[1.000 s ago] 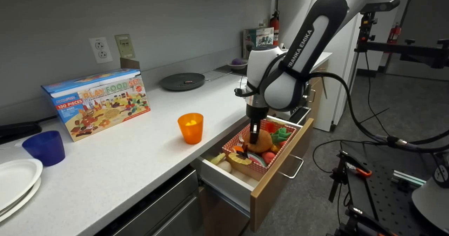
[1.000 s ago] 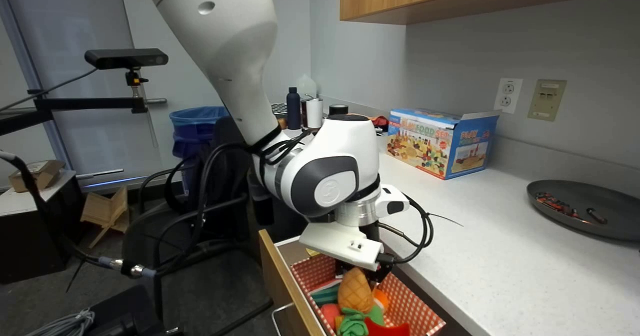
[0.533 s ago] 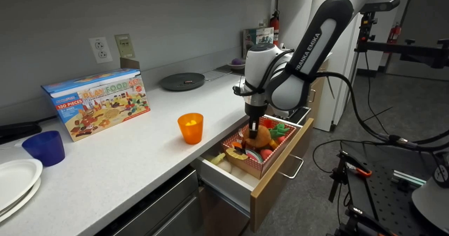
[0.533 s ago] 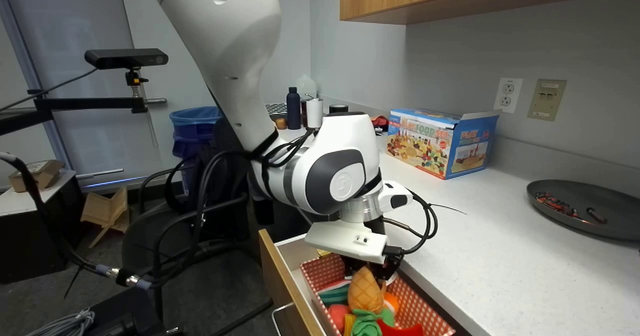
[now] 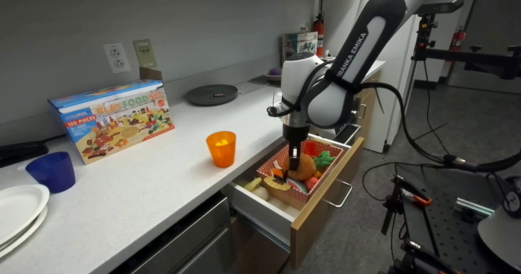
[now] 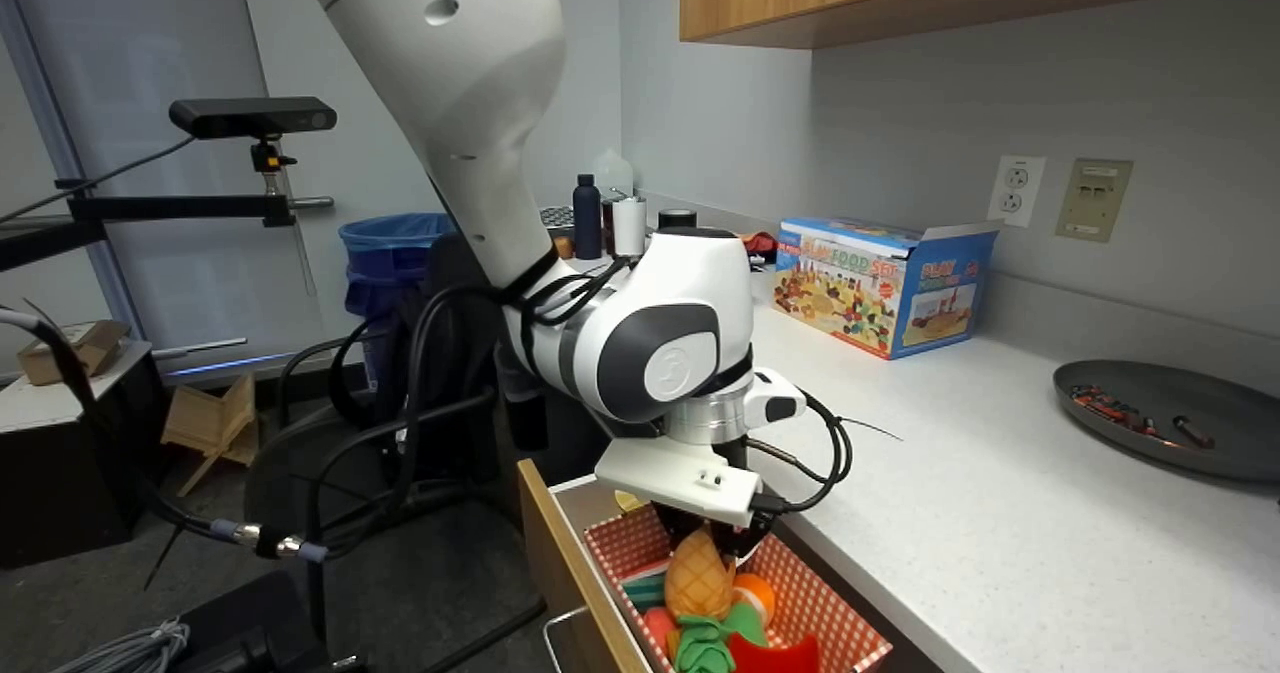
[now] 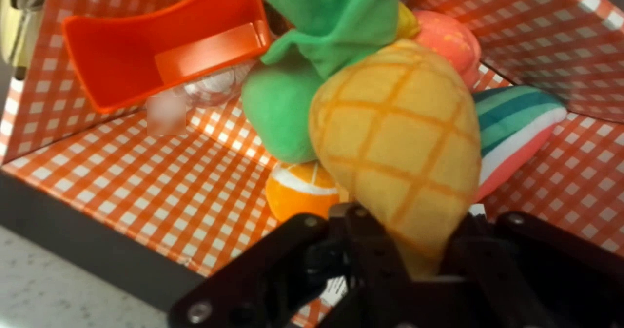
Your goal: Pick up the plush toy from the drawer and put it on the counter, then close the drawer
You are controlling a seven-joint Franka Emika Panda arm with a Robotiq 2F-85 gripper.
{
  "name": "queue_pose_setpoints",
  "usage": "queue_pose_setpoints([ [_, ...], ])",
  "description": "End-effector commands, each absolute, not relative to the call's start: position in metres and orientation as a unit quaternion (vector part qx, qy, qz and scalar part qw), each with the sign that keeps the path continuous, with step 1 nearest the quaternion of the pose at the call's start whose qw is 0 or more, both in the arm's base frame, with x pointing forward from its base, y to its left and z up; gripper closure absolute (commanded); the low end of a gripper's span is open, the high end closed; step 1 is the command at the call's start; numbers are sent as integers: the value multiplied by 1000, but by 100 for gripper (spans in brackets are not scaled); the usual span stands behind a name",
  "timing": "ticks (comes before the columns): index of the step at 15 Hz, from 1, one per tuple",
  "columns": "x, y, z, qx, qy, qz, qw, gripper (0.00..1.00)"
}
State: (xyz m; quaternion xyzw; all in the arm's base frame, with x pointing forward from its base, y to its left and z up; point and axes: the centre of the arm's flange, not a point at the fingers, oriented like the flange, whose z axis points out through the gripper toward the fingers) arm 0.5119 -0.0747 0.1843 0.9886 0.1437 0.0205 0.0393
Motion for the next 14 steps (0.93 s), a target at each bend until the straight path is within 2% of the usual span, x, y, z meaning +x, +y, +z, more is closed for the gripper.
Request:
queue_pose_setpoints([
  [1,517,-85,187,985,165,1,43,95],
  [8,519,-96,191,941,332,-55,18,95],
  [14,528,-108,194,877,476,-62,14,95],
])
